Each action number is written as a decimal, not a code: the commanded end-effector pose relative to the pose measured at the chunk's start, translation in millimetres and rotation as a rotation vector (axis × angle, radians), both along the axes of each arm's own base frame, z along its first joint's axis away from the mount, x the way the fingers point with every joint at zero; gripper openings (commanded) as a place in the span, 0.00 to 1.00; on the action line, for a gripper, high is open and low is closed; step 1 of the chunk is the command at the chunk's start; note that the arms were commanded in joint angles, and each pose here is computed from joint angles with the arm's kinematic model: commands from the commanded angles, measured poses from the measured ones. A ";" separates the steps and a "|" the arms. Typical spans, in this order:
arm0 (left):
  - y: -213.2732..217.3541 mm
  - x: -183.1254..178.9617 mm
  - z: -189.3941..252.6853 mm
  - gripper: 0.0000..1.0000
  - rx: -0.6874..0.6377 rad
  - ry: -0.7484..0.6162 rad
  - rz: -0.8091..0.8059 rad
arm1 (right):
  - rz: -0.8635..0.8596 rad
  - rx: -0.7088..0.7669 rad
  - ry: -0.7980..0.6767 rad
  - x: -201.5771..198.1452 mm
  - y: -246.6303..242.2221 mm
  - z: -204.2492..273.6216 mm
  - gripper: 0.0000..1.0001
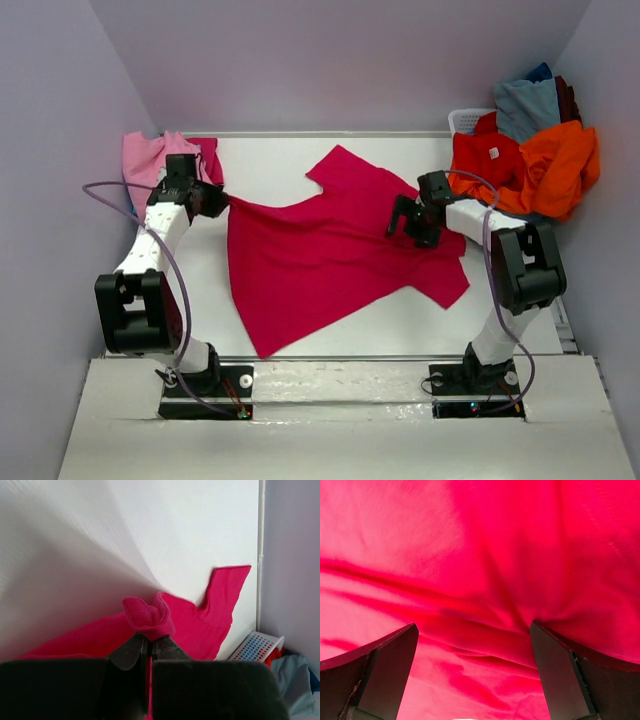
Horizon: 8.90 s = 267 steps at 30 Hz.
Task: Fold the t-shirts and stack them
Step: Fold the tshirt
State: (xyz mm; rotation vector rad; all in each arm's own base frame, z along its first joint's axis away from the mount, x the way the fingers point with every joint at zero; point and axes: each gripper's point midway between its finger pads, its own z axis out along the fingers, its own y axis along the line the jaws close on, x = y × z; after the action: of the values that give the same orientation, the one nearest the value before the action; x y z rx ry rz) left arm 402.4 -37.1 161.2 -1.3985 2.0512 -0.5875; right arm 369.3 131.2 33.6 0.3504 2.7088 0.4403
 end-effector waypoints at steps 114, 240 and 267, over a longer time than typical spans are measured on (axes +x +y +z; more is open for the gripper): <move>3.5 66.1 -20.4 0.06 0.131 0.073 -0.336 | -0.106 0.009 0.016 168.1 14.1 4.2 0.07; 28.0 120.9 -53.7 0.06 0.627 0.261 -0.565 | -0.183 0.045 -0.318 167.6 -74.5 169.1 0.07; 14.6 66.3 -62.9 0.08 0.557 0.279 -0.595 | -0.140 -0.012 -0.109 102.3 -63.3 116.4 0.07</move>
State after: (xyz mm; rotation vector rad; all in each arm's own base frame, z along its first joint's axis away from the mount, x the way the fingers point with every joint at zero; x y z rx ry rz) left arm 471.2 -19.2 66.3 -0.5688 2.6714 0.0232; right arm 485.3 69.8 134.8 0.5211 2.5642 0.4196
